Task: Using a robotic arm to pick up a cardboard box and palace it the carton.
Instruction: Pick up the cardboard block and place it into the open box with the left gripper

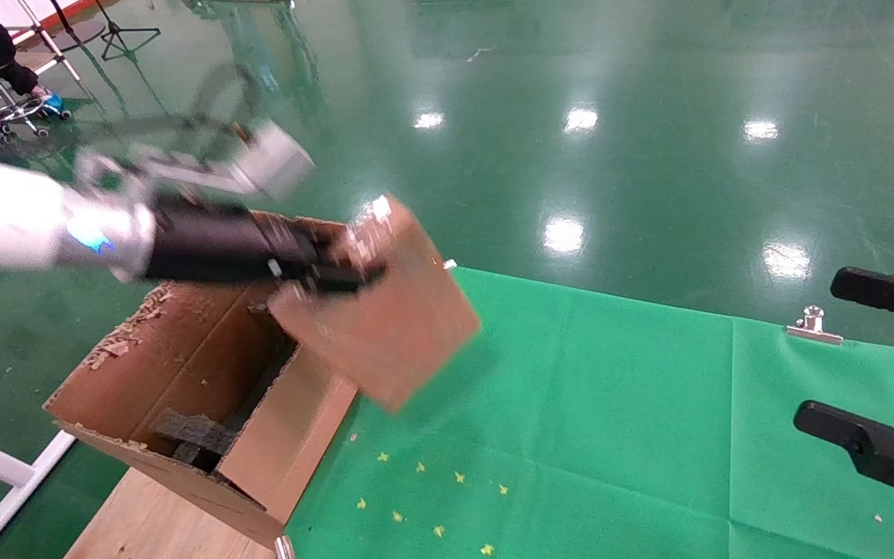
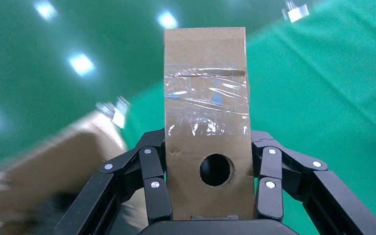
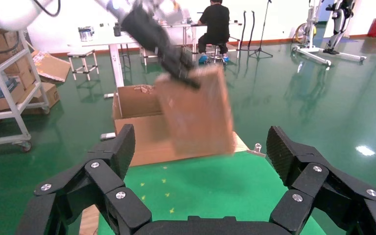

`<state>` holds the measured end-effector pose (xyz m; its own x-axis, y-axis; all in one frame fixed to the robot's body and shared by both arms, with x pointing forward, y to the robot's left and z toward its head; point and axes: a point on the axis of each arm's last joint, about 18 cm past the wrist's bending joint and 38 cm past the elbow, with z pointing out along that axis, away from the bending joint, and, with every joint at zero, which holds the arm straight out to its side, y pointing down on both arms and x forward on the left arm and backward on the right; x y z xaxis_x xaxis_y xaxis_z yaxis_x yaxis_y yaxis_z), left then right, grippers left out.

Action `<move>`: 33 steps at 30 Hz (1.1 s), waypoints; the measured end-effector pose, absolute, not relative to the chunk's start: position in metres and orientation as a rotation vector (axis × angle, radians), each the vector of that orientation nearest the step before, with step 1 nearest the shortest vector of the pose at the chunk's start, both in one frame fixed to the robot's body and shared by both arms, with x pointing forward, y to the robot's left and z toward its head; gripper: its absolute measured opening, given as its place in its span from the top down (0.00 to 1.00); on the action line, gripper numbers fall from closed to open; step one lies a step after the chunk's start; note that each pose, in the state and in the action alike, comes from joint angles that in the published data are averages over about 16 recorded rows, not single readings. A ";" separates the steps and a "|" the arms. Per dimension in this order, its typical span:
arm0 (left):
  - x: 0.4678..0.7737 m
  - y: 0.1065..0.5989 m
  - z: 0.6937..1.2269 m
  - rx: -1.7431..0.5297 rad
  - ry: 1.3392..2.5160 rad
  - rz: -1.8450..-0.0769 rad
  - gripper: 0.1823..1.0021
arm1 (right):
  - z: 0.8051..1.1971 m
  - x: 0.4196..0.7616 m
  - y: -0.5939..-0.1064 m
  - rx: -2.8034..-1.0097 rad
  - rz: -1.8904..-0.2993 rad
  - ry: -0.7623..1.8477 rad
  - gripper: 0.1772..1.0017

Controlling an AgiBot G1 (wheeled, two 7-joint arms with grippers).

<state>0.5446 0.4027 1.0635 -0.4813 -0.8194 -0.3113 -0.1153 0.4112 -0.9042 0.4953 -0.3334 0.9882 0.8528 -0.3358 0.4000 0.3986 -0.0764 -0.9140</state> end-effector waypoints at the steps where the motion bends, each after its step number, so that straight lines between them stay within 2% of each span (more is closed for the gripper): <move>1: 0.540 0.408 1.071 -0.791 1.847 -1.113 0.71 | 0.988 0.495 -0.333 -1.532 -0.607 -0.052 0.07; 6: 0.521 0.443 1.093 -0.799 1.748 -1.057 0.72 | 0.988 0.495 -0.333 -1.532 -0.607 -0.052 0.02; 11: 0.518 0.485 1.083 -0.886 1.698 -0.986 0.72 | 0.988 0.495 -0.333 -1.532 -0.607 -0.052 0.00; 23: 0.550 0.575 0.996 -1.136 1.629 -0.866 0.73 | 0.988 0.495 -0.333 -1.532 -0.607 -0.052 0.00; 33: 0.568 0.610 0.958 -1.253 1.565 -0.794 0.74 | 0.988 0.495 -0.333 -1.532 -0.607 -0.052 0.00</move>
<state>0.5678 0.6104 0.9579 -0.0282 -0.9617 -0.2726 -0.3480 0.2651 -0.8992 0.4953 -0.3334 0.9882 0.8528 -0.3358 0.4000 0.3986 -0.0764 -0.9140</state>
